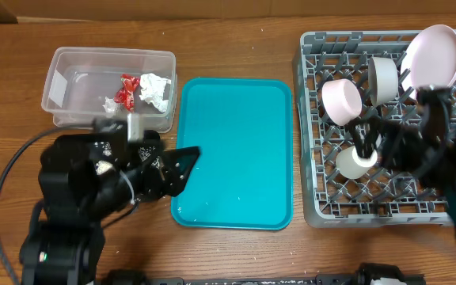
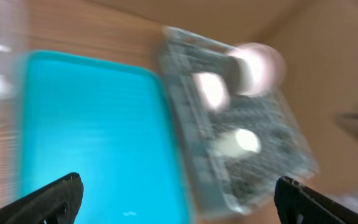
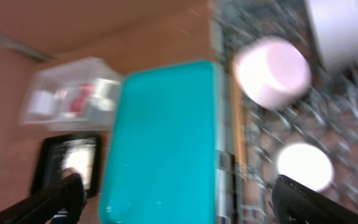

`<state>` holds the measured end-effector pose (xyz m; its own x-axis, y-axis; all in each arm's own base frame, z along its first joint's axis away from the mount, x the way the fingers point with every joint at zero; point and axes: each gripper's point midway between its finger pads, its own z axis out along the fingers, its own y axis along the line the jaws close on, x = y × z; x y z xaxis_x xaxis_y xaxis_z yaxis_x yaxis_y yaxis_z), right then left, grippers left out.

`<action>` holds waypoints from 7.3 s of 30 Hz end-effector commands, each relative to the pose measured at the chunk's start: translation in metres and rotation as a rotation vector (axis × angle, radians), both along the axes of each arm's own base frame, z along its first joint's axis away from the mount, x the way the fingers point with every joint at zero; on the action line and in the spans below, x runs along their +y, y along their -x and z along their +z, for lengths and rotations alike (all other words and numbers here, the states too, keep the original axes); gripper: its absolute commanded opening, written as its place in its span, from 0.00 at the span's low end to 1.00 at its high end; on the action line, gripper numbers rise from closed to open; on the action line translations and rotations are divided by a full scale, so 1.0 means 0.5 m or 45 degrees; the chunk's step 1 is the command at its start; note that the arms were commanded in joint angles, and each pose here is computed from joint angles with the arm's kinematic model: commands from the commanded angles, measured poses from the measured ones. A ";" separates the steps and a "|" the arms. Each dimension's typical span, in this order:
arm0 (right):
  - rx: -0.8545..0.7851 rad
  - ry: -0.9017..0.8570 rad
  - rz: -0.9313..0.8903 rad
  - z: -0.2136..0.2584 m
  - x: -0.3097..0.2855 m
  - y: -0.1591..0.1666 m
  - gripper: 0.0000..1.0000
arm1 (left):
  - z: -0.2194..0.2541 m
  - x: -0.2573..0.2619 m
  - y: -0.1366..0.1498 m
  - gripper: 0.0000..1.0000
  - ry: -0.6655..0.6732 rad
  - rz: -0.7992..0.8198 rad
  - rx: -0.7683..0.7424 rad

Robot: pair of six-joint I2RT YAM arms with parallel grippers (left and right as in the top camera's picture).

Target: Sort waste into correct bins and load items into the dishwasher

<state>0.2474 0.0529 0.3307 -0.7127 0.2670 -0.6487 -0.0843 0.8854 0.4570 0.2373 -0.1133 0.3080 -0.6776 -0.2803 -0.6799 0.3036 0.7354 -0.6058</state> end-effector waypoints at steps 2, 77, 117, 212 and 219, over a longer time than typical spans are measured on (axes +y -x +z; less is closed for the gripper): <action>-0.211 -0.037 0.208 0.073 0.053 0.080 1.00 | -0.061 0.135 -0.010 1.00 -0.376 0.414 0.066; -1.239 0.190 0.797 -0.304 0.210 0.142 1.00 | -0.425 0.133 -0.083 1.00 -0.528 0.337 1.034; -1.234 0.186 0.806 -0.306 0.212 0.144 1.00 | -0.200 0.109 -0.040 1.00 -0.530 0.345 0.068; -1.235 0.186 0.806 -0.306 0.212 0.144 1.00 | -0.301 0.156 -0.013 1.00 -0.523 0.500 -0.746; -1.234 0.186 0.806 -0.306 0.212 0.144 1.00 | -0.301 0.156 -0.013 1.00 -0.523 0.500 -0.746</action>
